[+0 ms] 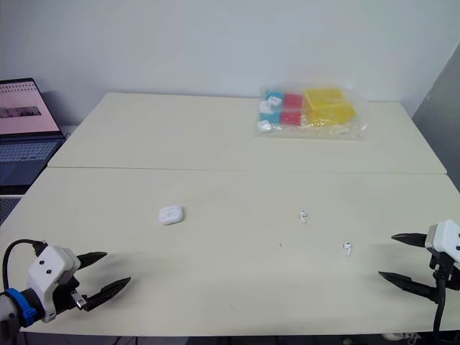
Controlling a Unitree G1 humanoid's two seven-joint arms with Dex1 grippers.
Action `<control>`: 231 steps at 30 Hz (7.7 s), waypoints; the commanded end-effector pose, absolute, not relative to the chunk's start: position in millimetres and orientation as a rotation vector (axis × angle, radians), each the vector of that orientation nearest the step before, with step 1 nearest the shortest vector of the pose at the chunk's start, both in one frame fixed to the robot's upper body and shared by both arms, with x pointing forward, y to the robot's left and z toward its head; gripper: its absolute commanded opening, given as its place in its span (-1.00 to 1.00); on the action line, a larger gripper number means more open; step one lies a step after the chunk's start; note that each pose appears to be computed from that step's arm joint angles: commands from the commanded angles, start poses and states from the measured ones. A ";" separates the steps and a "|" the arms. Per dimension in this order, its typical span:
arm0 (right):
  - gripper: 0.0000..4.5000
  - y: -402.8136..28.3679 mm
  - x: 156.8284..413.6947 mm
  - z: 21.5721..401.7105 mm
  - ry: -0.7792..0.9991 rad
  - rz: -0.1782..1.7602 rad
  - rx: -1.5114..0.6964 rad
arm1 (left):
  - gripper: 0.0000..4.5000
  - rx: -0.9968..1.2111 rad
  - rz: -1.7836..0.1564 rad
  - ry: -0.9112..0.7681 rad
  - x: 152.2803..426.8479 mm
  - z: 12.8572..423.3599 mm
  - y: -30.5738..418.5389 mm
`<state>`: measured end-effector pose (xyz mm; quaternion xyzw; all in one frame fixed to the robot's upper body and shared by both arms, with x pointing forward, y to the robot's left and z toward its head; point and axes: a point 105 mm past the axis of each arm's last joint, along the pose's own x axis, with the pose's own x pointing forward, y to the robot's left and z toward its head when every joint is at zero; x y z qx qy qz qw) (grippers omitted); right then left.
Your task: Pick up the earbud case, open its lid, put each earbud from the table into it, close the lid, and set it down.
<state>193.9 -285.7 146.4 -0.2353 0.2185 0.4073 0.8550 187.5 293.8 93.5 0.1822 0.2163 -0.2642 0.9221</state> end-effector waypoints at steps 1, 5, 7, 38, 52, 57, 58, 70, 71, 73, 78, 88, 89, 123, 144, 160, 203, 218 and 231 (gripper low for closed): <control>0.99 -285.5 194.2 149.1 0.447 0.867 -0.512 | 1.00 0.390 -0.519 0.417 187.2 103.3 297.0; 0.99 -285.5 194.2 146.3 0.455 0.876 -0.515 | 1.00 0.383 -0.499 0.423 186.8 104.5 300.1; 0.99 -285.6 195.0 146.1 0.457 0.881 -0.514 | 1.00 0.376 -0.484 0.437 186.6 103.6 302.3; 0.99 -242.4 215.8 180.9 0.305 0.991 -0.485 | 1.00 -0.030 -0.046 0.188 226.0 109.6 253.4; 0.99 -177.8 235.7 223.6 0.144 1.184 -0.476 | 1.00 -0.107 0.042 0.257 266.7 89.9 200.6; 0.99 -168.8 237.1 227.3 0.121 1.217 -0.476 | 1.00 -0.088 0.095 0.278 283.8 83.5 202.7; 0.99 -168.4 237.0 227.1 0.123 1.222 -0.473 | 1.00 -0.094 0.088 0.283 286.2 81.4 200.9; 0.99 -140.5 248.6 227.5 0.082 1.362 -0.494 | 1.00 -0.122 0.079 0.333 311.9 66.4 186.5; 0.99 -138.7 249.9 228.3 0.078 1.371 -0.496 | 1.00 -0.120 0.079 0.336 312.9 65.7 185.7; 0.99 -135.7 252.0 230.9 0.068 1.384 -0.490 | 1.00 -0.117 0.067 0.336 314.5 65.4 183.1; 0.99 -134.7 254.7 232.7 0.068 1.395 -0.492 | 1.00 -0.106 0.049 0.343 315.1 65.7 179.2; 1.00 -137.5 251.8 228.6 0.076 1.382 -0.487 | 0.24 -0.041 0.009 0.373 314.7 61.7 183.3; 1.00 -138.1 251.1 228.0 0.078 1.378 -0.487 | 0.24 -0.038 -0.002 0.384 313.1 59.5 183.3; 1.00 -121.0 217.7 173.6 0.549 1.135 0.210 | 0.24 0.577 -1.445 -0.444 257.4 139.6 40.3; 1.00 -94.5 238.0 162.9 0.606 1.149 0.329 | 0.24 0.639 -1.443 -0.511 261.1 141.8 37.2; 0.44 -94.3 239.1 150.1 0.648 1.138 0.349 | 0.24 0.626 -1.435 -0.537 259.7 144.0 31.7; -0.67 -149.6 269.9 167.0 0.504 1.166 -0.971 | 1.00 0.380 -1.368 0.160 277.0 142.3 36.4; -0.67 -125.9 271.9 170.3 0.475 1.269 -0.955 | 1.00 0.468 -1.491 0.108 268.2 154.0 3.2; -0.67 -117.5 271.6 174.5 0.460 1.281 -0.947 | 1.00 0.452 -1.457 0.155 277.3 147.8 -2.8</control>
